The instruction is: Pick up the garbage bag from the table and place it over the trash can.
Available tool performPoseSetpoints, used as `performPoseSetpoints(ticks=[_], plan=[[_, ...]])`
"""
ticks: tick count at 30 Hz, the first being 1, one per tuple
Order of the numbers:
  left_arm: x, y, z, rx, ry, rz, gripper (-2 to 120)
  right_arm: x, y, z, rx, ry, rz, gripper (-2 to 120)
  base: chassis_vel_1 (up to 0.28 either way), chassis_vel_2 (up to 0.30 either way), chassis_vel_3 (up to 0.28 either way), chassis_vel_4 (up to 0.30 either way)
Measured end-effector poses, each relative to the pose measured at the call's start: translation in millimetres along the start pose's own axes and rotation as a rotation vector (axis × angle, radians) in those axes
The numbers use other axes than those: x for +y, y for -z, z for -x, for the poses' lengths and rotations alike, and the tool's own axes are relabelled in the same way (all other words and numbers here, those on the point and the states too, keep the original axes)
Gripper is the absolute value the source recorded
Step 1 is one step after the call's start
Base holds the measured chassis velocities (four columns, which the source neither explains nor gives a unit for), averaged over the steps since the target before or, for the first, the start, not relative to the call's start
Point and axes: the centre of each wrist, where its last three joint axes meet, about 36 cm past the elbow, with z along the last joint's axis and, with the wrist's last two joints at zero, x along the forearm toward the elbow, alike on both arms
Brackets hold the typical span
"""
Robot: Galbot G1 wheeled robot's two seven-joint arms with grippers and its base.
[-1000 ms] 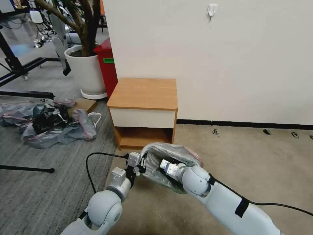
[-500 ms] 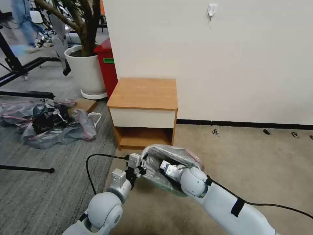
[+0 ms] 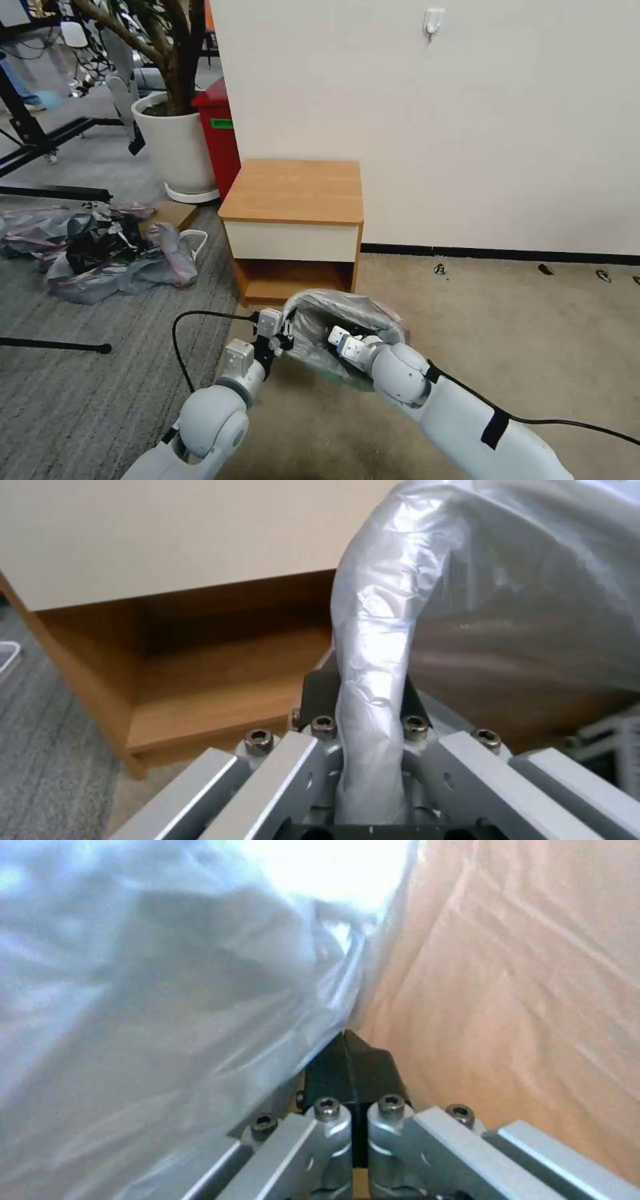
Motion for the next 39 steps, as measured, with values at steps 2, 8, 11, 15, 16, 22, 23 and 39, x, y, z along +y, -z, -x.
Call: performPoseSetpoints(ticks=[2, 8, 11, 15, 16, 22, 23, 39], plan=[[0.0, -2.1, 2, 0.002, 0.007, -0.006, 2, 0, 3, -6, -0.017, 0.000, 0.005, 0, 0.000, 0.000, 0.000, 0.000], [-2.7, -5.0, 1, 0.006, 0.005, -0.014, 2, 0, 6, -7, -0.031, 0.002, 0.012, 0, 0.000, 0.000, 0.000, 0.000], [-6.4, -3.0, -4, 0.002, -0.008, -0.025, 2, 2, 10, -1, -0.039, 0.006, 0.045, 0, 0.000, 0.000, 0.000, 0.000], [-5.9, -1.6, -6, 0.005, -0.015, -0.035, 2, 2, 13, 1, -0.047, 0.012, 0.050, 0, 0.000, 0.000, 0.000, 0.000], [-4.8, -1.5, -6, 0.006, -0.015, -0.035, 2, 2, 14, 1, -0.049, 0.013, 0.050, 0, 0.000, 0.000, 0.000, 0.000], [-4.2, -0.9, -7, 0.010, -0.020, -0.032, 2, 0, 20, 6, -0.058, 0.022, 0.051, 0, 0.000, 0.000, 0.000, 0.000], [-5.7, -1.3, -7, 0.011, -0.025, -0.035, 2, 0, 22, 8, -0.060, 0.024, 0.058, 0, 0.000, 0.000, 0.000, 0.000], [-0.2, -6.3, -5, 0.027, -0.015, -0.020, 2, -4, 24, 7, -0.070, 0.024, 0.056, 0, 0.000, 0.000, 0.000, 0.000]])
